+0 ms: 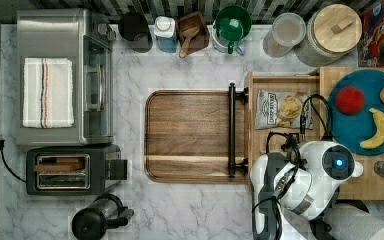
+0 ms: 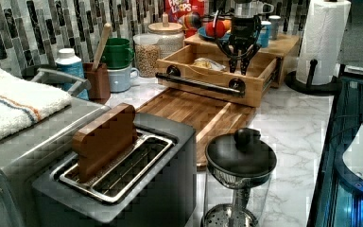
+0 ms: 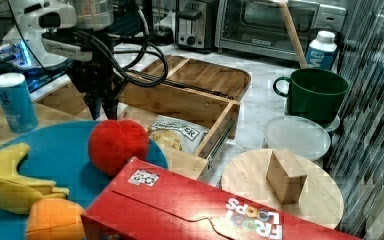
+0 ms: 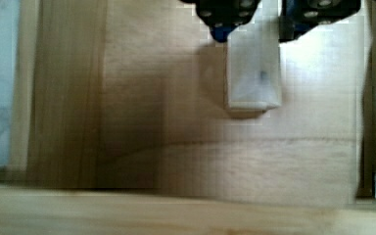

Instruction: Pick up the butter.

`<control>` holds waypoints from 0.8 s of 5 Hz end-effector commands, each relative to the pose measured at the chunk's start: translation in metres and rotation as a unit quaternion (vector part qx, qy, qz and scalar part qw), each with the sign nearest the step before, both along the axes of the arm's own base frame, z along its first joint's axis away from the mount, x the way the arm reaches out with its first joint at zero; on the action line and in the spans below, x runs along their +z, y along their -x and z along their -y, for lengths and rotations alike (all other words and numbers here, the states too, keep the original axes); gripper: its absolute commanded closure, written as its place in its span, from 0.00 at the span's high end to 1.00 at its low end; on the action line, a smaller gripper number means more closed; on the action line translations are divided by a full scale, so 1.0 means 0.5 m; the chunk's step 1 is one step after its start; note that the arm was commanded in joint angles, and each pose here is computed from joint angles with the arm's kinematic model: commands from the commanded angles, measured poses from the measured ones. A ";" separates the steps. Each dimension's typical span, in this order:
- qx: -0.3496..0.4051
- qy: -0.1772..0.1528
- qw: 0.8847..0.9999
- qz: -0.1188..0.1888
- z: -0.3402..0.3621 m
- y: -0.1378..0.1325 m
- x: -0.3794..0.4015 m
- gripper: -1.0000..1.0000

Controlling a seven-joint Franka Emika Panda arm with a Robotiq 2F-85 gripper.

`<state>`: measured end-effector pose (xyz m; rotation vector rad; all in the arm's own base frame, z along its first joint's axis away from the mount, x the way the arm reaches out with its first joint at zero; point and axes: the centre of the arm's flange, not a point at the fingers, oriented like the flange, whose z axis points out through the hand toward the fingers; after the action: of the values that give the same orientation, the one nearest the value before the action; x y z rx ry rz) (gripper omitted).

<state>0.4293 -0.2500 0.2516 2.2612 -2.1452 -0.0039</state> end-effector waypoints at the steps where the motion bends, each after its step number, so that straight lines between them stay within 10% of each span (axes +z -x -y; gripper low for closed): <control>1: 0.020 0.008 0.998 0.055 -0.079 -0.013 0.142 0.00; 4: 0.048 0.049 0.998 0.003 -0.069 -0.110 0.402 0.00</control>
<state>0.4108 -0.2139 0.3164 2.2520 -1.9344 -0.3218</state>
